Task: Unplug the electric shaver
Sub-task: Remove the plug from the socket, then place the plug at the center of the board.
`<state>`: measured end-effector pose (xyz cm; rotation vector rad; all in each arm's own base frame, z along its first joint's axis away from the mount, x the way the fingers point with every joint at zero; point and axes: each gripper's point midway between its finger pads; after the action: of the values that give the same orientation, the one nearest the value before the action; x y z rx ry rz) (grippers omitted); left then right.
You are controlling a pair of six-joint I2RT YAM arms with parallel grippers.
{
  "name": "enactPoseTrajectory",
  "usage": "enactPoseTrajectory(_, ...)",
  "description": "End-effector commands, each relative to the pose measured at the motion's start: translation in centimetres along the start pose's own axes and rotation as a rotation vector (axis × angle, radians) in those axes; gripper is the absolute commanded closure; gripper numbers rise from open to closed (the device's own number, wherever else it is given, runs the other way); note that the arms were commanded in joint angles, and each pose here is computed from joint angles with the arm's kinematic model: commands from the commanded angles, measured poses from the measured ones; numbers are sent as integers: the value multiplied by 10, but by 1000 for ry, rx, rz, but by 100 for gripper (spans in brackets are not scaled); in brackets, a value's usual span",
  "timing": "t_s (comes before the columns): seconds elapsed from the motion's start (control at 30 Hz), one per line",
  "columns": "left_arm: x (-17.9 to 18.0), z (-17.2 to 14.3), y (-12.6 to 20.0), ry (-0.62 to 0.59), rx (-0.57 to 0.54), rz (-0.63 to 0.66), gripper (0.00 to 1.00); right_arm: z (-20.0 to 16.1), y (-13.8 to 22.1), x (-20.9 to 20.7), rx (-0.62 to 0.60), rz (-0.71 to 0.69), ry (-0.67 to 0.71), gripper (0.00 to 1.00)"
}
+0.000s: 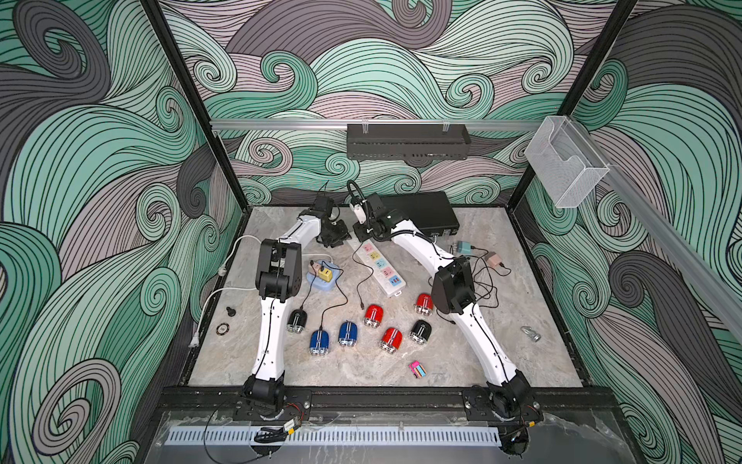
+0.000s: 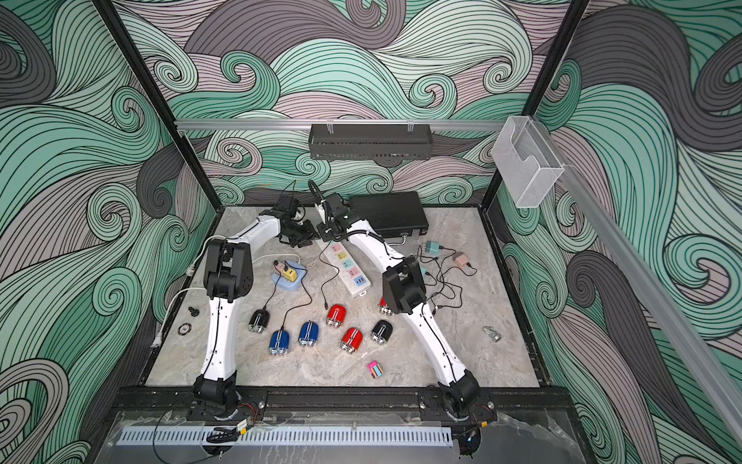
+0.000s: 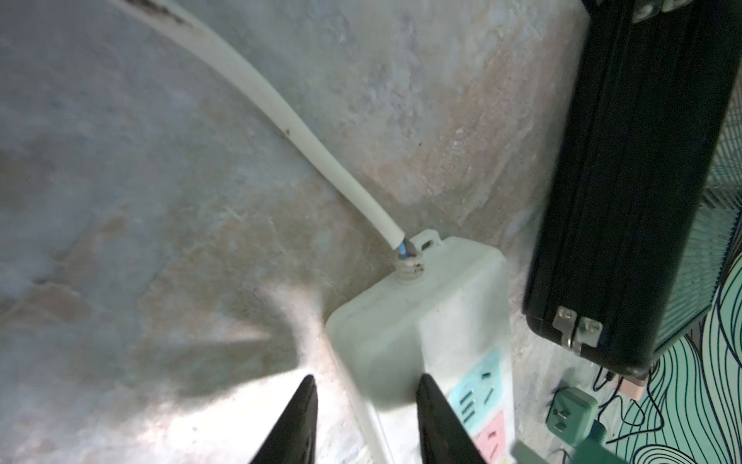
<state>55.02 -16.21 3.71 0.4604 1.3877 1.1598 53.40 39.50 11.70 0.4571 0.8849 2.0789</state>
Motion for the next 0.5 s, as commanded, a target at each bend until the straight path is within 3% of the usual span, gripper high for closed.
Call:
enactPoseTrajectory(0.0, 34, -22, -12, 36, 71, 132, 60, 21, 30, 4, -42, -7, 11, 85)
enactPoseTrajectory(0.2, 23, -17, -3, 15, 59, 107, 60, 22, 54, 6, -45, -13, -24, 88)
enactPoseTrajectory(0.47, -1, -3, 29, -15, 5, 66, 60, 32, 112, 14, -114, -7, -67, 91)
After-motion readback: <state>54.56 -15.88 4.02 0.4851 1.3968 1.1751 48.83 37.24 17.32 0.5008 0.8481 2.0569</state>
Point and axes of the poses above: each gripper's point midway between its finger pads, its own y axis back along the fingers, its own x axis along the line the jaws close on, z = x × y
